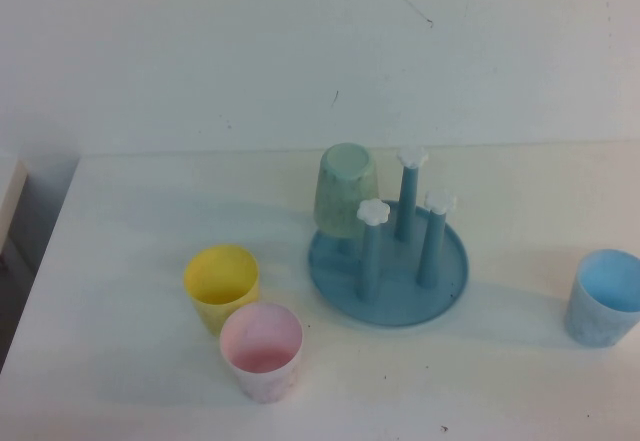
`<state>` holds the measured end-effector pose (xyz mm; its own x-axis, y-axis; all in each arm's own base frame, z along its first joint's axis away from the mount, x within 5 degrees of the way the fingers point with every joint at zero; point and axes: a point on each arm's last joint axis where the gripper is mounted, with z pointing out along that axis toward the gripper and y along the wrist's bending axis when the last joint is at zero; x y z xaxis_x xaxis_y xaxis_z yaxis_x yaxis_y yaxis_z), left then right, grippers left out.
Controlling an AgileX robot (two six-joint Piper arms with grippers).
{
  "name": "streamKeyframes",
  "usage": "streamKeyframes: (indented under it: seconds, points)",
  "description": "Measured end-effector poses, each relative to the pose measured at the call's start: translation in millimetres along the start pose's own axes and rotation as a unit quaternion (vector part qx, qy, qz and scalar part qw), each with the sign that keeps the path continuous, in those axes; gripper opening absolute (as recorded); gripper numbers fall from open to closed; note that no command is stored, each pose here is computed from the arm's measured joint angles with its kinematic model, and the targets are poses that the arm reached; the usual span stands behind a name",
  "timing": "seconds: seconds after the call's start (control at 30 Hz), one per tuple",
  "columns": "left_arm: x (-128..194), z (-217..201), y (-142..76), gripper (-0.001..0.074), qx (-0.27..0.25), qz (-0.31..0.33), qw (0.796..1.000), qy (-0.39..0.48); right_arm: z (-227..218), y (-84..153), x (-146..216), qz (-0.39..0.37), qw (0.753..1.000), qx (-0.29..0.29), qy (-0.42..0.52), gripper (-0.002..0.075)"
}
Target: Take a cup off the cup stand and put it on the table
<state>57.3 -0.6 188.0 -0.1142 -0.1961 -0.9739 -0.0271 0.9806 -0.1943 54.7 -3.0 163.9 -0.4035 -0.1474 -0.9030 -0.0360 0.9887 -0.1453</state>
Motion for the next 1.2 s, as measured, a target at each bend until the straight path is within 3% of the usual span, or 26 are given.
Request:
streamKeyframes:
  seconds: [0.17,0.33,0.5,1.2]
  points:
    - [14.0,-2.1,4.8,-0.0002,-0.037,0.034,0.996,0.073,0.0,0.0,0.0,0.0,1.0,0.0,0.0,-0.0001]
    - [14.7,-2.3,3.3,-0.0002,-0.022,0.071,0.994,0.08,0.0,0.0,0.0,0.0,1.0,0.0,0.0,-0.0001]
    - [15.2,-2.7,0.2,-0.0002,0.003,0.064,0.994,0.085,0.0,0.0,0.0,0.0,1.0,0.0,0.0,-0.0001]
    - [15.5,-2.7,0.0,-0.0002,0.004,0.057,0.995,0.087,0.0,0.0,0.0,0.0,1.0,0.0,0.0,-0.0001]
